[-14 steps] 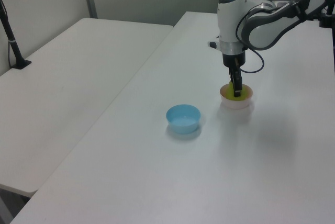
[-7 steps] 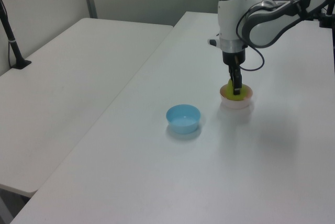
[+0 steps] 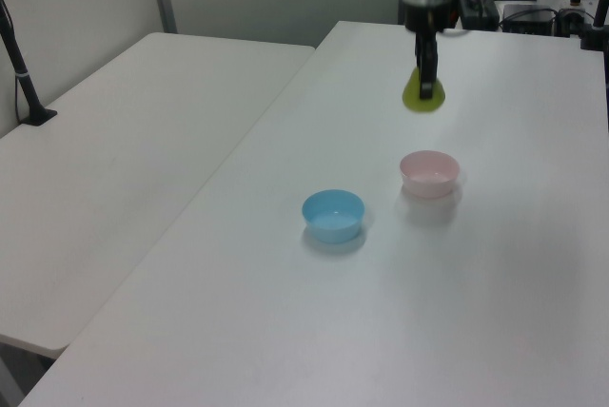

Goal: Pick up a pear from the bowl
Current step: 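Lift the green pear out of the pink bowl and carry it away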

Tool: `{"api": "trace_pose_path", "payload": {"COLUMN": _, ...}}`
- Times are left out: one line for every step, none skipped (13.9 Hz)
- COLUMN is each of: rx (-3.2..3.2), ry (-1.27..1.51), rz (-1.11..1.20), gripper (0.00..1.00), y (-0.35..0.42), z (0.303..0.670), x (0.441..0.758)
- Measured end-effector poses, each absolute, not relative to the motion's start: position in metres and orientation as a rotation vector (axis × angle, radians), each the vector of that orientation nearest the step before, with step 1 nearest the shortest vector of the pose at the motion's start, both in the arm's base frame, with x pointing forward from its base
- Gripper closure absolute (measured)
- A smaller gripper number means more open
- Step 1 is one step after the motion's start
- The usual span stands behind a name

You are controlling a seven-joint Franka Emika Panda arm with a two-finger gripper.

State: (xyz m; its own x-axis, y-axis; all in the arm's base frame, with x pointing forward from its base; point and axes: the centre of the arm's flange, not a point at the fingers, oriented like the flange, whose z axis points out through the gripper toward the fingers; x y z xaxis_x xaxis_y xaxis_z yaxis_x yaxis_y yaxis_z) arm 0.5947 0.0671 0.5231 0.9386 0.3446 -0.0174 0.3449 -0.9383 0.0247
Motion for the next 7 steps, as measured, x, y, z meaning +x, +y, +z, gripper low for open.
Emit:
{"api": "trace_pose_path", "payload": {"rx": 3.076, "ry": 0.529, "rz": 0.002, "gripper": 0.42, "y": 0.062, "z": 0.542, "x": 0.595}}
{"api": "trace_pose_path", "payload": {"rx": 3.084, "ry": 0.504, "rz": 0.031, "gripper": 0.42, "y": 0.054, "z": 0.562, "x": 0.595}}
{"api": "trace_pose_path", "payload": {"rx": 3.087, "ry": 0.479, "rz": 0.056, "gripper": 0.42, "y": 0.044, "z": 0.574, "x": 0.593}}
{"api": "trace_pose_path", "payload": {"rx": 3.089, "ry": 0.463, "rz": 0.063, "gripper": 0.42, "y": 0.037, "z": 0.578, "x": 0.592}}
{"api": "trace_pose_path", "payload": {"rx": 3.09, "ry": 0.451, "rz": 0.067, "gripper": 0.42, "y": 0.025, "z": 0.58, "x": 0.592}}
{"api": "trace_pose_path", "payload": {"rx": 3.089, "ry": 0.457, "rz": 0.068, "gripper": 0.42, "y": 0.012, "z": 0.581, "x": 0.593}}
{"api": "trace_pose_path", "payload": {"rx": 3.094, "ry": 0.461, "rz": 0.071, "gripper": 0.42, "y": -0.009, "z": 0.582, "x": 0.593}}
